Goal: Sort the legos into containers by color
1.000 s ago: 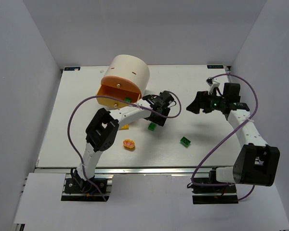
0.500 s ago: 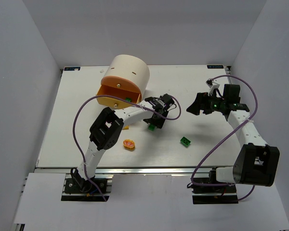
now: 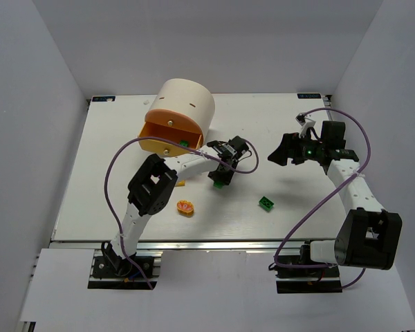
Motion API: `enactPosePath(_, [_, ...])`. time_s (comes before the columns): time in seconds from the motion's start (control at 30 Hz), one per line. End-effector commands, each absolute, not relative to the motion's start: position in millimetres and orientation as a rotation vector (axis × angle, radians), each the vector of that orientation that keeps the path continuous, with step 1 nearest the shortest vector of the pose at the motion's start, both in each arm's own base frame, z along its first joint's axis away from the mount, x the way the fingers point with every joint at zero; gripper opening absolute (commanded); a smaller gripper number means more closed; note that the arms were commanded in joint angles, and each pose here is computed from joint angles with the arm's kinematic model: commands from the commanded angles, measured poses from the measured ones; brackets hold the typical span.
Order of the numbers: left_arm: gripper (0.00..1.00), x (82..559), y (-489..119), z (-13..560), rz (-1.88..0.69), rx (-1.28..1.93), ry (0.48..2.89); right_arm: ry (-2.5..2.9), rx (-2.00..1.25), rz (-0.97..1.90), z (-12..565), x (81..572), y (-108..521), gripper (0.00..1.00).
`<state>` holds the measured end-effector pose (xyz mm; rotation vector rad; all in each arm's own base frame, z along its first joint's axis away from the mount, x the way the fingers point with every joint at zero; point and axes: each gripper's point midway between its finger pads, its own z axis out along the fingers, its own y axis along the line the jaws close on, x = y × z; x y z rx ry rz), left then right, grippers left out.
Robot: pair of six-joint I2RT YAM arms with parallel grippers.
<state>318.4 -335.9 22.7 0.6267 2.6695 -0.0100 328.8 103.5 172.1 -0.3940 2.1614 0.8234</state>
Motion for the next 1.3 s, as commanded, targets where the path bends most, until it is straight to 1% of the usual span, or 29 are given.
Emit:
enactPosePath(0.0, [0.19, 325.9, -348.2, 68.5, -0.107, 0.589, 2.589, 2.108, -0.439, 0.807, 181.0, 328.5, 103.4, 0.87])
enactPosePath(0.03, [0.14, 328.5, -352.3, 88.8, -0.147, 0.579, 2.553, 2.103, -0.454, 0.799, 180.6, 328.6, 103.0, 0.81])
enactPosePath(0.1, [0.11, 331.2, -361.6, 120.9, -0.233, 0.564, 2.495, 2.113, -0.462, 0.786, 177.8, 328.2, 102.2, 0.69])
enactPosePath(0.13, [0.09, 332.9, -366.1, 137.6, -0.281, 0.544, 2.457, 2.116, -0.483, 0.784, 175.9, 326.2, 102.5, 0.52])
enactPosePath(0.17, [0.05, 332.6, -365.0, 168.1, -0.330, 0.510, 2.398, 2.118, -0.493, 0.783, 174.7, 325.4, 102.5, 0.43])
enactPosePath(0.2, [0.04, 331.9, -362.9, 179.6, -0.344, 0.482, 2.381, 2.122, -0.501, 0.784, 173.4, 324.4, 103.3, 0.25])
enactPosePath(0.23, [0.04, 328.9, -360.1, 189.7, -0.366, 0.434, 2.377, 2.124, -0.510, 0.787, 172.1, 322.4, 104.0, 0.17])
enactPosePath(0.27, [0.03, 328.6, -351.6, 213.1, -0.404, 0.391, 2.342, 2.120, -0.526, 0.780, 171.4, 321.9, 103.6, 0.12])
enactPosePath(0.33, [0.03, 323.1, -343.4, 224.8, -0.430, 0.334, 2.320, 2.114, -0.547, 0.772, 170.0, 320.1, 104.4, 0.03])
enactPosePath(0.4, [0.01, 317.6, -331.4, 251.8, -0.483, 0.264, 2.272, 2.112, -0.561, 0.760, 168.3, 319.6, 103.9, 0.02])
enactPosePath(0.5, [0.00, 315.2, -311.0, 272.0, -0.508, 0.087, 2.237, 2.113, -0.567, 0.753, 166.5, 318.9, 103.6, 0.02])
enactPosePath(0.57, [0.00, 321.5, -286.6, 273.4, -0.496, -0.139, 2.240, 2.114, -0.576, 0.758, 165.6, 318.3, 106.0, 0.02])
enactPosePath(0.63, [0.00, 330.1, -255.8, 282.5, -0.479, -0.399, 2.189, 2.119, -0.577, 0.763, 164.3, 318.2, 107.0, 0.03])
enactPosePath(0.7, [0.00, 335.0, -236.8, 280.6, -0.473, -0.541, 2.163, 2.118, -0.582, 0.765, 164.4, 318.1, 108.4, 0.03])
enactPosePath(0.73, [0.00, 341.8, -223.1, 284.7, -0.501, -0.674, 2.123, 2.116, -0.586, 0.765, 164.9, 318.3, 108.9, 0.04])
enactPosePath(0.8, [0.00, 347.9, -208.9, 274.8, -0.511, -0.788, 2.109, 2.114, -0.593, 0.768, 165.9, 318.2, 110.5, 0.04])
enactPosePath(0.83, [0.00, 355.4, -194.7, 274.5, -0.533, -0.910, 2.071, 2.111, -0.595, 0.766, 166.8, 318.4, 110.8, 0.05])
enactPosePath(1.0, [0.00, 375.8, -180.8, 261.2, -0.617, -1.075, 2.013, 2.110, -0.608, 0.773, 167.0, 314.5, 113.2, 0.06])
enactPosePath(1.13, [0.00, 395.4, -177.7, 257.3, -0.649, -1.106, 1.993, 2.106, -0.615, 0.771, 165.9, 310.4, 113.6, 0.08])
enactPosePath(1.17, [0.02, 398.7, -181.0, 254.4, -0.656, -1.104, 2.000, 2.108, -0.615, 0.768, 164.3, 309.4, 112.8, 0.08])
enactPosePath(1.27, [0.18, 407.4, -181.0, 254.5, -0.693, -1.113, 1.996, 2.104, -0.623, 0.761, 163.4, 306.2, 112.4, 0.10])
